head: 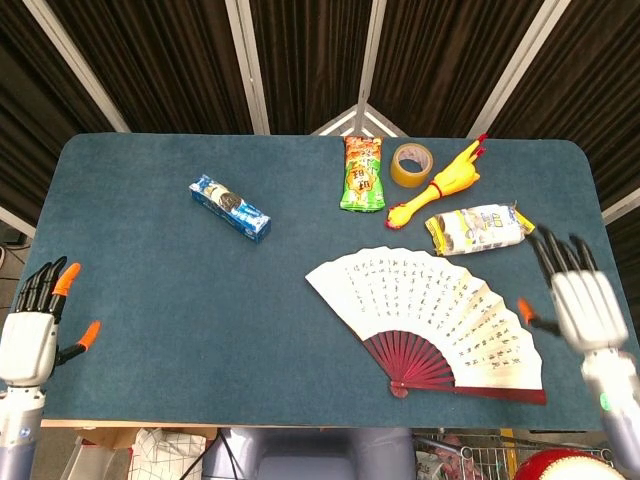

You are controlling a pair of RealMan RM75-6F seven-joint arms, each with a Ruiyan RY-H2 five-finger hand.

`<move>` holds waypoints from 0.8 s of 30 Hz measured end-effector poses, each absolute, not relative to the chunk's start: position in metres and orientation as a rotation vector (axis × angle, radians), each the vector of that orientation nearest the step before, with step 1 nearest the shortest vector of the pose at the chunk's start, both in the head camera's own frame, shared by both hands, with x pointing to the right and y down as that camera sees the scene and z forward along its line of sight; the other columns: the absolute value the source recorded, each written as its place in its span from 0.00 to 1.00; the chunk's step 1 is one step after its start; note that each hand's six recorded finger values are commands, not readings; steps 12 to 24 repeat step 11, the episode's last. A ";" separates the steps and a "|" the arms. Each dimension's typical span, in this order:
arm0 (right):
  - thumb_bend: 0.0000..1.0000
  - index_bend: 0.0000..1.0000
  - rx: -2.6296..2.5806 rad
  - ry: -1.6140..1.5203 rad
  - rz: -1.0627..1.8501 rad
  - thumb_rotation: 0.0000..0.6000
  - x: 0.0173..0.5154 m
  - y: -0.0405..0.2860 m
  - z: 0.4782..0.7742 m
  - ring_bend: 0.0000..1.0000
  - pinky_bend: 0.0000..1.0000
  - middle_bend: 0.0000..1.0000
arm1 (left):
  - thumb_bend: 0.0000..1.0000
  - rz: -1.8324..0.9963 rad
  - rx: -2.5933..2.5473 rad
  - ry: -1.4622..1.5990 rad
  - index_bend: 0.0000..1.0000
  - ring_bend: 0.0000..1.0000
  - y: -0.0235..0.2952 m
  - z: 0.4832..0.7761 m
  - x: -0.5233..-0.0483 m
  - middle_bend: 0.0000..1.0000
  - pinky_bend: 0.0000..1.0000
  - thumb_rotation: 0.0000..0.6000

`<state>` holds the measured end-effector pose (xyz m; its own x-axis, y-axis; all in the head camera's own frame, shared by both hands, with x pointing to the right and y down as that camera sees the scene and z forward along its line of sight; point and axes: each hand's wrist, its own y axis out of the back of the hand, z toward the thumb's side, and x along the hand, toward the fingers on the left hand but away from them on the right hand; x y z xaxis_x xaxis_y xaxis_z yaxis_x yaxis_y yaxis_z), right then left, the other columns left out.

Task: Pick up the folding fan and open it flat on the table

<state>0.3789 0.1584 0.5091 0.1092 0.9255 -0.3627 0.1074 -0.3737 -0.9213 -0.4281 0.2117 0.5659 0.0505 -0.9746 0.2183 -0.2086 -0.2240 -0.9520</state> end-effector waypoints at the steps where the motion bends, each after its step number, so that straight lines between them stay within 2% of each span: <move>1: 0.34 0.00 -1.618 -1.056 1.341 1.00 0.379 0.171 0.511 0.13 0.02 0.00 | 0.38 -1.273 -1.541 1.226 0.10 0.00 0.215 0.561 -0.429 0.00 0.09 1.00; 4: 0.34 0.00 -1.582 -1.097 1.332 1.00 0.384 0.202 0.514 0.13 0.02 0.00 | 0.38 -1.342 -1.512 1.212 0.10 0.00 0.221 0.551 -0.437 0.00 0.09 1.00; 9: 0.34 0.00 -1.506 -1.087 1.351 1.00 0.394 0.224 0.517 0.13 0.02 0.00 | 0.38 -1.361 -1.489 1.206 0.10 0.00 0.221 0.547 -0.444 0.00 0.08 1.00; 24: 0.34 0.00 -1.487 -1.073 1.357 1.00 0.394 0.226 0.518 0.13 0.02 0.00 | 0.38 -1.370 -1.480 1.199 0.10 0.00 0.220 0.548 -0.447 0.00 0.08 1.00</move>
